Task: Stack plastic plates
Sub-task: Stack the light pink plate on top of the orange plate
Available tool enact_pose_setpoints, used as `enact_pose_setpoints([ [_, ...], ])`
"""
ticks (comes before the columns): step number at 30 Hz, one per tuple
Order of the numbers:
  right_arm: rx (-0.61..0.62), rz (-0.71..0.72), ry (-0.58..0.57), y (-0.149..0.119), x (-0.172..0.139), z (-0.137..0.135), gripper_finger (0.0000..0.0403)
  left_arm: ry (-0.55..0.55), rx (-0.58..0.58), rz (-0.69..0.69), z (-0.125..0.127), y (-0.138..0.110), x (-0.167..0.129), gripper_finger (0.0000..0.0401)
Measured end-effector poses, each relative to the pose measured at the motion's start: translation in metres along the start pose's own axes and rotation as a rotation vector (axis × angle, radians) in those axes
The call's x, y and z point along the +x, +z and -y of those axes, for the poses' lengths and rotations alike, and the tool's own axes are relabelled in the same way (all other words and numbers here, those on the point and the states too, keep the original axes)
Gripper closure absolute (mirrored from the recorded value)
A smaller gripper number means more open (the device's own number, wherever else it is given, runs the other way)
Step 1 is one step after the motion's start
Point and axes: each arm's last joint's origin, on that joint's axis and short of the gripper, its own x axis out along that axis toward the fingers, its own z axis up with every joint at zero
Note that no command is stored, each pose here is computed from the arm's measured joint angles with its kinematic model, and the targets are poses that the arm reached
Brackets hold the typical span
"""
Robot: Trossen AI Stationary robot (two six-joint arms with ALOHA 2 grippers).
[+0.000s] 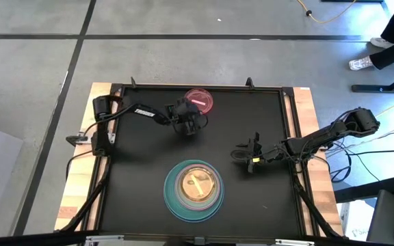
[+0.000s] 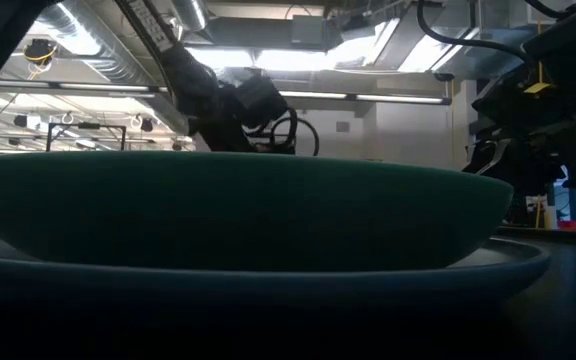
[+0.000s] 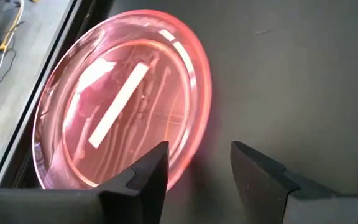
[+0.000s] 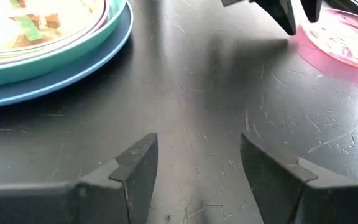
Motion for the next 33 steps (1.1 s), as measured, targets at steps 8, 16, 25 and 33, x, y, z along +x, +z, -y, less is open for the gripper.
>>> enact_pose_setpoints([
  [8, 0.0, 0.0, 0.0, 0.0, 0.0, 0.0, 0.0182, -0.005, -0.038, -0.011, -0.01, -0.007, 0.012, 0.0239],
  [16, 0.0, 0.0, 0.0, 0.0, 0.0, 0.0, 0.0182, -0.034, -0.04, -0.013, -0.01, -0.008, 0.013, 0.0331],
  [25, -0.001, -0.001, 0.0, 0.0, 0.0, 0.0, 0.0182, -0.027, -0.012, -0.013, -0.002, -0.006, 0.01, 0.039],
  [33, -0.002, -0.004, -0.001, 0.0, 0.0, 0.0, 0.0182, 0.018, 0.091, 0.078, 0.024, 0.019, -0.031, 0.0398],
])
